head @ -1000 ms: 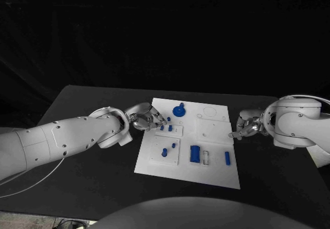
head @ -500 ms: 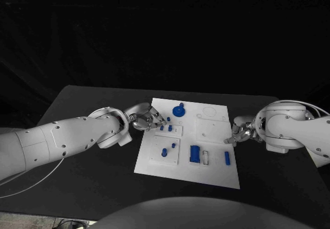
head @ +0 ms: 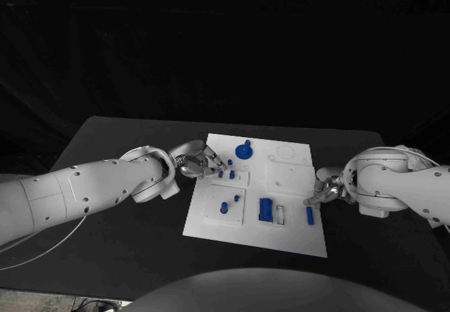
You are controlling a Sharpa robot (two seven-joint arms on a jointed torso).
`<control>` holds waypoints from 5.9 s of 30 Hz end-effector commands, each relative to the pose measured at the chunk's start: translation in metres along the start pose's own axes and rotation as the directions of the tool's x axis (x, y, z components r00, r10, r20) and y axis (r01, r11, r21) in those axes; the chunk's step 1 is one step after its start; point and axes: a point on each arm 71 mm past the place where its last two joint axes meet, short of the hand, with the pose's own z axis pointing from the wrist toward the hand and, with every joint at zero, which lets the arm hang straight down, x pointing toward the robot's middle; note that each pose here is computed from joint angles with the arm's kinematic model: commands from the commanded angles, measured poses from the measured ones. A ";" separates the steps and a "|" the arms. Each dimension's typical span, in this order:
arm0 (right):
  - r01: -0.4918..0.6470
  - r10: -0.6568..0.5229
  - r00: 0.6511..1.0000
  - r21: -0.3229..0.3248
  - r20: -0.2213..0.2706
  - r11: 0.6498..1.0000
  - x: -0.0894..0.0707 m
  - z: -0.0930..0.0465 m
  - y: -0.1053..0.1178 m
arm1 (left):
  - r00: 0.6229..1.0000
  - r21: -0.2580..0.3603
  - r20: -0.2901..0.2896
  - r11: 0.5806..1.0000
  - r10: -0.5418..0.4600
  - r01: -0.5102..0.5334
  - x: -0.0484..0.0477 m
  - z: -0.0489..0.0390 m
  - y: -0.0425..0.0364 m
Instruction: Assemble the parts on the task board
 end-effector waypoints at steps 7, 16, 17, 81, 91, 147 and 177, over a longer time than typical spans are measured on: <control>0.013 -0.013 0.999 0.008 -0.030 1.000 0.009 0.005 0.001 | 1.000 0.006 -0.003 1.000 -0.001 0.001 0.0006 0.0007 -0.0016; 0.005 -0.005 0.998 0.013 -0.062 1.000 0.019 0.011 0.000 | 1.000 0.002 -0.005 1.000 -0.002 0.002 0.0007 0.0005 -0.0013; 0.004 -0.003 0.998 0.014 -0.063 1.000 0.020 0.012 0.000 | 1.000 0.002 -0.006 1.000 -0.002 0.002 0.0007 0.0005 -0.0013; -0.297 0.291 0.947 -0.026 -0.135 0.955 0.019 0.002 0.000 | 1.000 -0.025 -0.027 1.000 -0.002 0.001 0.0023 0.0023 0.0006; -0.350 0.333 0.922 -0.057 -0.198 0.935 0.020 0.002 0.020 | 0.999 -0.025 -0.032 1.000 -0.003 0.002 0.0028 0.0032 0.0005; -0.471 0.446 0.858 -0.041 -0.256 0.881 0.022 0.019 0.037 | 0.999 -0.039 -0.053 0.999 -0.004 0.002 0.0047 0.0035 0.0010; -0.563 0.536 0.825 -0.172 -0.180 0.809 0.022 0.001 0.022 | 0.999 -0.034 -0.047 0.999 -0.004 0.002 0.0039 0.0017 0.0013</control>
